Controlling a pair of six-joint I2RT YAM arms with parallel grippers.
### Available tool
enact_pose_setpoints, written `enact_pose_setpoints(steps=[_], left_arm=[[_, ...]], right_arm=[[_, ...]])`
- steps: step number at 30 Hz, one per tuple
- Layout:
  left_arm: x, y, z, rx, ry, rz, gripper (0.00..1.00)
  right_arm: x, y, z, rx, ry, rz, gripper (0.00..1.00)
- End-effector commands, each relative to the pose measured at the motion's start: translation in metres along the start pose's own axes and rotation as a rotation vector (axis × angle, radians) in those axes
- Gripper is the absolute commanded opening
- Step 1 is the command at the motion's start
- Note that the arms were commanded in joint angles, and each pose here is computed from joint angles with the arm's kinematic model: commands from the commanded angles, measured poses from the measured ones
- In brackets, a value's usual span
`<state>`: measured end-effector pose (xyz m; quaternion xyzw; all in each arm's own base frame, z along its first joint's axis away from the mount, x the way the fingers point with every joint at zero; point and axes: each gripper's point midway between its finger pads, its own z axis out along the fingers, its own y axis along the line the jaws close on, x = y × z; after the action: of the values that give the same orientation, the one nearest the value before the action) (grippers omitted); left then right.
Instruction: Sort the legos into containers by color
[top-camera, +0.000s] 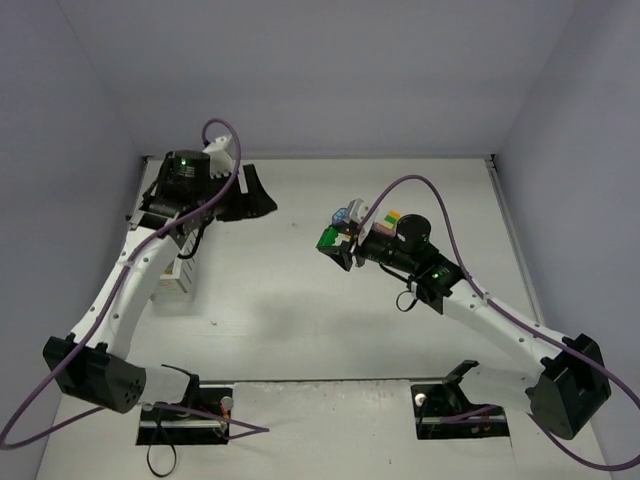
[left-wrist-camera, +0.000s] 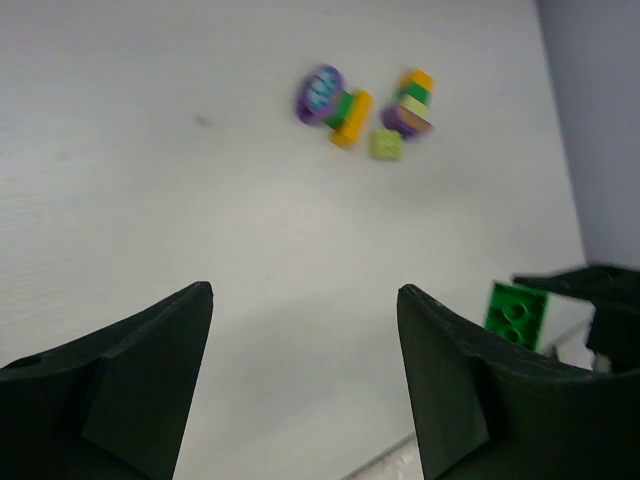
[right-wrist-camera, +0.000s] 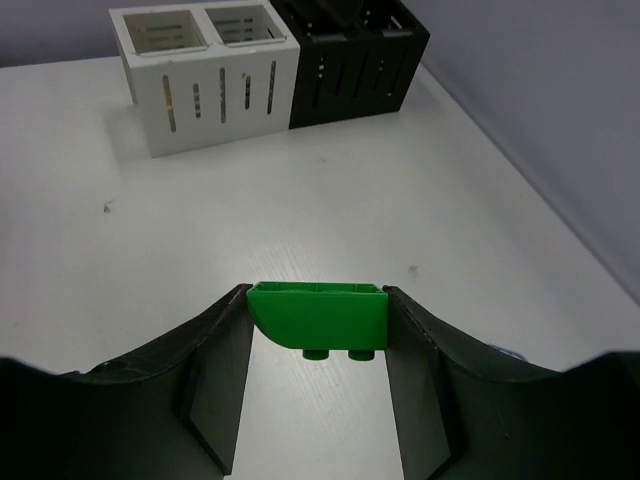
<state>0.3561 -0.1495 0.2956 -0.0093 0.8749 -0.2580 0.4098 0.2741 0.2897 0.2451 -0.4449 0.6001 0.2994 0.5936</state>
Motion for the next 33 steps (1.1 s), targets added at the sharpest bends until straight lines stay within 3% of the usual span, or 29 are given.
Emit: enact_pose_setpoints(steps=[1,10,31,33], left_arm=[[0.016,-0.059,-0.02,0.263,0.033,-0.01,0.68],[0.044,-0.143,-0.047,0.582,0.079,-0.013,0.68],[0.073,-0.176,-0.017,0.623,0.197,0.025,0.68],[0.075,-0.176,-0.015,0.622,0.206,0.025,0.63]], right_arm=[[-0.054,0.003,-0.006,-0.037,-0.122,-0.105,0.1],[-0.075,0.015,-0.005,-0.113,-0.147,-0.137,0.13],[-0.079,0.018,-0.002,-0.131,-0.146,-0.156,0.13],[-0.078,0.018,-0.001,-0.132,-0.143,-0.156,0.13]])
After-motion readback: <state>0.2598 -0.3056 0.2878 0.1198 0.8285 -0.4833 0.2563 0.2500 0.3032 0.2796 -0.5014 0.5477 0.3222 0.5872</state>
